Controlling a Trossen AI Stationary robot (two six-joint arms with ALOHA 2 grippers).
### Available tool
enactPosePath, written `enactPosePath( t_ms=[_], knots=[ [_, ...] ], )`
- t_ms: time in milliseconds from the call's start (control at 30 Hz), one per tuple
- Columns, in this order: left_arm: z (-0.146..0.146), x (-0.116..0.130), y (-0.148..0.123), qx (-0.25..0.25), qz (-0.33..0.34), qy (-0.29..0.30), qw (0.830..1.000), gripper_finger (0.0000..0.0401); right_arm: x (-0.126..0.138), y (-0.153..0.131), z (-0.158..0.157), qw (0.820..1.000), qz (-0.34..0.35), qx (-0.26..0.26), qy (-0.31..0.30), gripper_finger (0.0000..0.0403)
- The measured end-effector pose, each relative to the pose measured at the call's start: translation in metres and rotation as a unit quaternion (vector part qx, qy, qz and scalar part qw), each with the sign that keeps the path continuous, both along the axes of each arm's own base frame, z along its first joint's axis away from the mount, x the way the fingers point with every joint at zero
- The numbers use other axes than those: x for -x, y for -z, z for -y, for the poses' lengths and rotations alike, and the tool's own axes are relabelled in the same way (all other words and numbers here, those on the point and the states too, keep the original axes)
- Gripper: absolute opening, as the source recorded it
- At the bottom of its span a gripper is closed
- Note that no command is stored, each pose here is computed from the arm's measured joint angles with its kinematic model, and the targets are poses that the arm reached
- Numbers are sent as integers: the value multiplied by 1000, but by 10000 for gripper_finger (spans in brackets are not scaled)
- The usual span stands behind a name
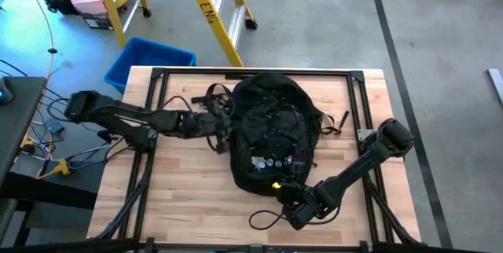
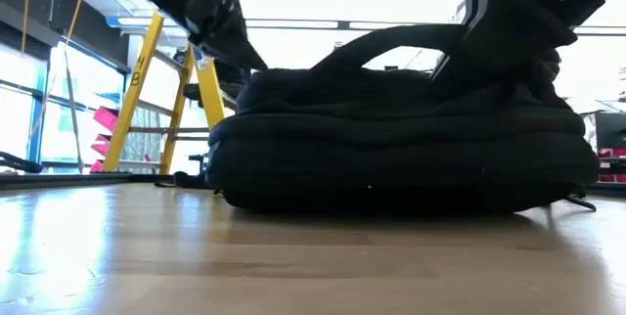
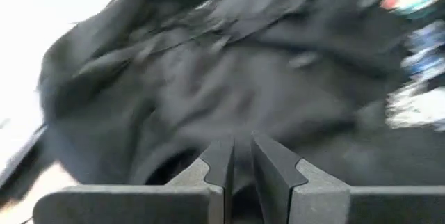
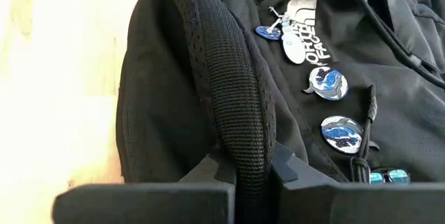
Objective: Unpack backpack
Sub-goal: Open the black backpack
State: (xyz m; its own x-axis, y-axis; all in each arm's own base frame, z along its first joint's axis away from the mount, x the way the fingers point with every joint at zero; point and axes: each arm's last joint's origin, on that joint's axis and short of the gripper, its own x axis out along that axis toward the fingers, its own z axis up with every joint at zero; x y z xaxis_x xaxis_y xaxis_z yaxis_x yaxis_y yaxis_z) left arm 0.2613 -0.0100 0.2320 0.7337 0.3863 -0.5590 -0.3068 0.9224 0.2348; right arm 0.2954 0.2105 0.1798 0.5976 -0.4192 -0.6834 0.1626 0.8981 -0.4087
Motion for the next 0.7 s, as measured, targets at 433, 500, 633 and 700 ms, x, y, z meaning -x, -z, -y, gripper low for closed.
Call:
enactPosePath(
  t_ms=[433, 500, 633, 700],
  knots=[
    [-8, 12, 40, 4, -163, -54, 985, 54, -1, 0, 0, 1000, 2, -3, 1, 0],
    [-11, 10, 45, 0, -175, -59, 983, 71, -1, 0, 0, 1000, 2, -4, 1, 1],
    [-17, 3, 58, -1, -192, -72, 979, 107, -1, 0, 0, 1000, 3, -4, 1, 1],
    [-19, -2, 64, -2, -188, -77, 979, 121, -1, 0, 0, 1000, 3, -5, 1, 1]
  ],
)
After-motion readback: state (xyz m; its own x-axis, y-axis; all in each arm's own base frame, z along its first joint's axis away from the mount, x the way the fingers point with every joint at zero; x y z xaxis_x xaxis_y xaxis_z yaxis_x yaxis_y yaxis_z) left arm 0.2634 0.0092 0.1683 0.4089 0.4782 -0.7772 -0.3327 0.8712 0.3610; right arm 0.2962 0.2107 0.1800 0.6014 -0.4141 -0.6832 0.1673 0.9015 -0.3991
